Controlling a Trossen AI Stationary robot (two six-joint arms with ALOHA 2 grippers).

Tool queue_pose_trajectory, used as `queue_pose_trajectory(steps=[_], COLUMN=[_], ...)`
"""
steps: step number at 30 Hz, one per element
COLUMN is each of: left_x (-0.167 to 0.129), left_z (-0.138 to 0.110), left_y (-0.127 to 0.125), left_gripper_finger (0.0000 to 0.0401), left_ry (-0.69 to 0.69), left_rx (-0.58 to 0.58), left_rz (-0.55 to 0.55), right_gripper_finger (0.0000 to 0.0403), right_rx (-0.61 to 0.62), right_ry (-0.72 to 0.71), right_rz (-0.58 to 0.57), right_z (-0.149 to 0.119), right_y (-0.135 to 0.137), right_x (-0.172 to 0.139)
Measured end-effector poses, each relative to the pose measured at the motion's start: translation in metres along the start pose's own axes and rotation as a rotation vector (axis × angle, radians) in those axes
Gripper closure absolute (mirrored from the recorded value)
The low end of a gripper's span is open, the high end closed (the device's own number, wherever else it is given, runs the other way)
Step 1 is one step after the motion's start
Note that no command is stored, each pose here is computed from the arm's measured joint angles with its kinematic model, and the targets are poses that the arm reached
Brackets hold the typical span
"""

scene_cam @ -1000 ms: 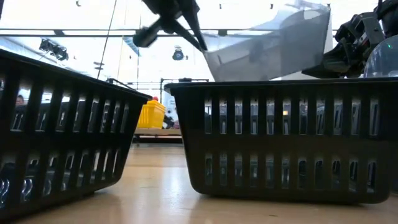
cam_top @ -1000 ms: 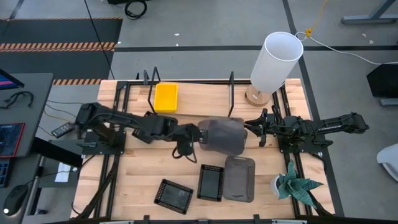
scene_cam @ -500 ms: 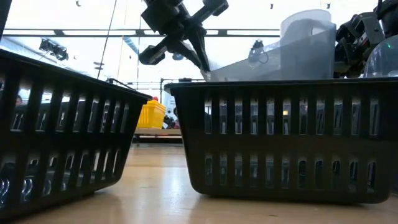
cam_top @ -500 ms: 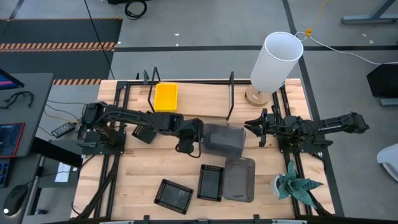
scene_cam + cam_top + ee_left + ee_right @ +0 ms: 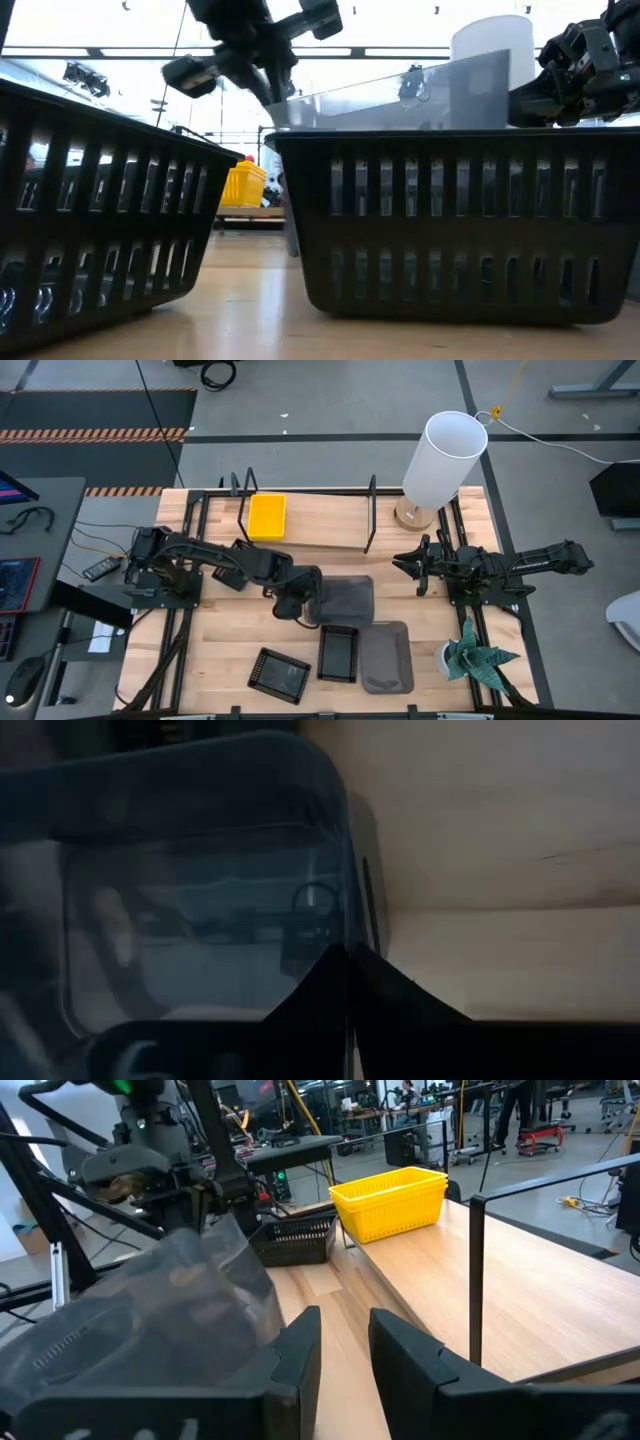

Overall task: Stack baskets on shelf by color
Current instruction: Stack the bottom left light black bin on the top light black bin

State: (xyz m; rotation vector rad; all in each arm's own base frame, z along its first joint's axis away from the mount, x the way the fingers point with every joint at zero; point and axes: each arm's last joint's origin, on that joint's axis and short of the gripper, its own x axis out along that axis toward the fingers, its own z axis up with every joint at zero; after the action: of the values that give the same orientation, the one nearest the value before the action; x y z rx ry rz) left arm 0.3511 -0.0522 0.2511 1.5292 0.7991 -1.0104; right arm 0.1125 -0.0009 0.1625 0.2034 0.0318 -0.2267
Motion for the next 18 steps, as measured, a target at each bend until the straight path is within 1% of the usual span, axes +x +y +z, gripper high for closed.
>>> queue_pose_trajectory(steps=[2, 5, 9, 13, 18], left_x=[0.000, 0.000, 0.000, -0.004, -0.011], left_z=[0.001, 0.002, 0.004, 0.006, 0.007], left_y=[-0.001, -0.001, -0.001, -0.003, -0.002], left_gripper_finger=[0.0394, 0.0379, 0.0345, 0.0308, 0.0266], left_ry=[-0.003, -0.005, -0.006, -0.009, -0.042], left_rx=[-0.022, -0.078, -0.166, -0.188, -0.226], left_rz=[-0.010, -0.010, -0.011, -0.024, 0.002], right_gripper_finger=[0.0310, 0.0310, 0.0310, 0.0310, 0.0310], right_rx=[0.000, 0.000, 0.000, 0.000, 0.000], right_ry=[0.000, 0.000, 0.000, 0.000, 0.000], right_rz=[0.000, 0.000, 0.000, 0.000, 0.000], right_z=[0.000, 0.000, 0.000, 0.000, 0.000], right_y=[0.000, 0.000, 0.000, 0.000, 0.000], right_x=[0.000, 0.000, 0.000, 0.000, 0.000])
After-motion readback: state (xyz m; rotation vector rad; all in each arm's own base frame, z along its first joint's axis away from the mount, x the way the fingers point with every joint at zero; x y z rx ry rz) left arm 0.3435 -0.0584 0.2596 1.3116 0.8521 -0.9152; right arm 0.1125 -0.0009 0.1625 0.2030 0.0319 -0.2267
